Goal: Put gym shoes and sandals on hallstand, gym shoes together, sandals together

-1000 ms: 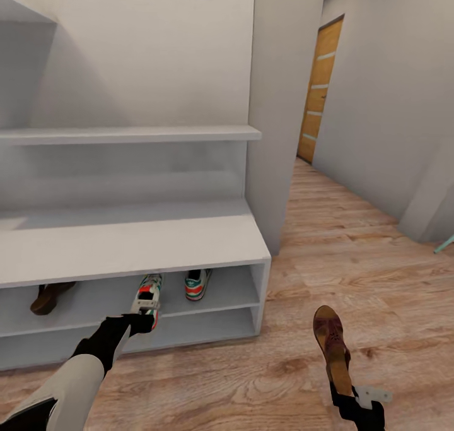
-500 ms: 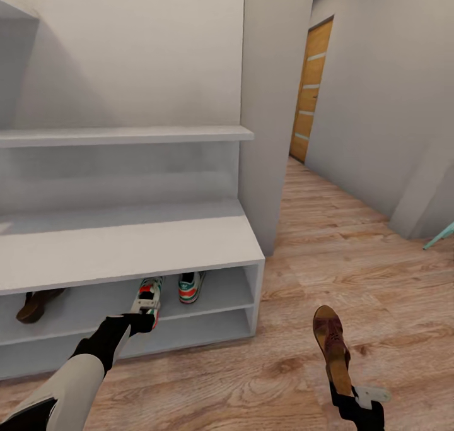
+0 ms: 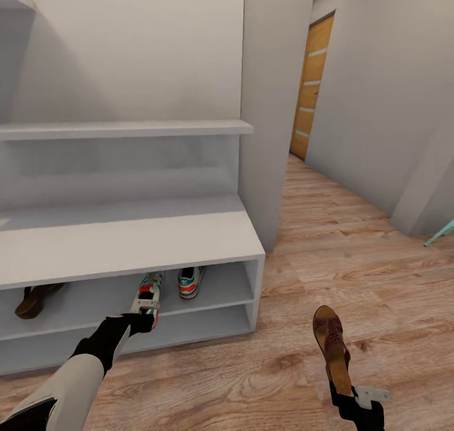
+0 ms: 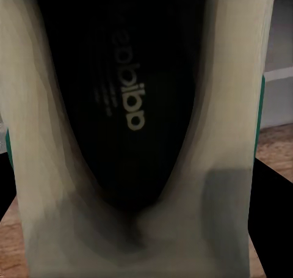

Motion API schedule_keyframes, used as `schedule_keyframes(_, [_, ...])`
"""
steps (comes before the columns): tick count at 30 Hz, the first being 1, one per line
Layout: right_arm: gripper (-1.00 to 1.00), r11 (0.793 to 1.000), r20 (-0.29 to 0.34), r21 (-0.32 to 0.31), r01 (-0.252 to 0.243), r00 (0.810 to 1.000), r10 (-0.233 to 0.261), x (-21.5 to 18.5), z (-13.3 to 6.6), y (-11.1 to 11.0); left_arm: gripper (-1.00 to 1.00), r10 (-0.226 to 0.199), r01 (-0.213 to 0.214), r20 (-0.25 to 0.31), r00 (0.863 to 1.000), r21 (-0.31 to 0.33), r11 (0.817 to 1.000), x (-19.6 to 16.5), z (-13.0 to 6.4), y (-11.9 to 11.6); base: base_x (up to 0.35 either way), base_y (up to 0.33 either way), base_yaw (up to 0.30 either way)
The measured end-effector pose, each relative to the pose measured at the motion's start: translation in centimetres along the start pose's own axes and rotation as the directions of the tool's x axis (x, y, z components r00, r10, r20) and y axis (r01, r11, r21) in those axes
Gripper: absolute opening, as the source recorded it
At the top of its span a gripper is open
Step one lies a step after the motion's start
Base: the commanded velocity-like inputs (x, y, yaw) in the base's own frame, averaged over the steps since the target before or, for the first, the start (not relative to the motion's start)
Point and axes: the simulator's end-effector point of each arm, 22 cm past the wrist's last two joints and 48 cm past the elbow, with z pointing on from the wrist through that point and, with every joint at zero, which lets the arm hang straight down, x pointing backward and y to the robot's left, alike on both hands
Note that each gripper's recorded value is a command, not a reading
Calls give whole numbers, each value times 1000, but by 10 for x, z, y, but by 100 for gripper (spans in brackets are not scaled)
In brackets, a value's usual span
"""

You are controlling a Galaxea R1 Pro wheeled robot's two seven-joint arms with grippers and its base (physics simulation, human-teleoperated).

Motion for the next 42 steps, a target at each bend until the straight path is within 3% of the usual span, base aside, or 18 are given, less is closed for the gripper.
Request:
schedule_keyframes(21, [-100,1000,0,0,0,1000,0,0,0,0,-100,0,0,2,1000,3,1000,-1,0,-1,150,0,0])
schedule_keyframes(42, [-100,1000,0,0,0,1000,0,0,0,0,-100,-1,1,3,1000,6,1000,-1,0,-2,61,-2,0])
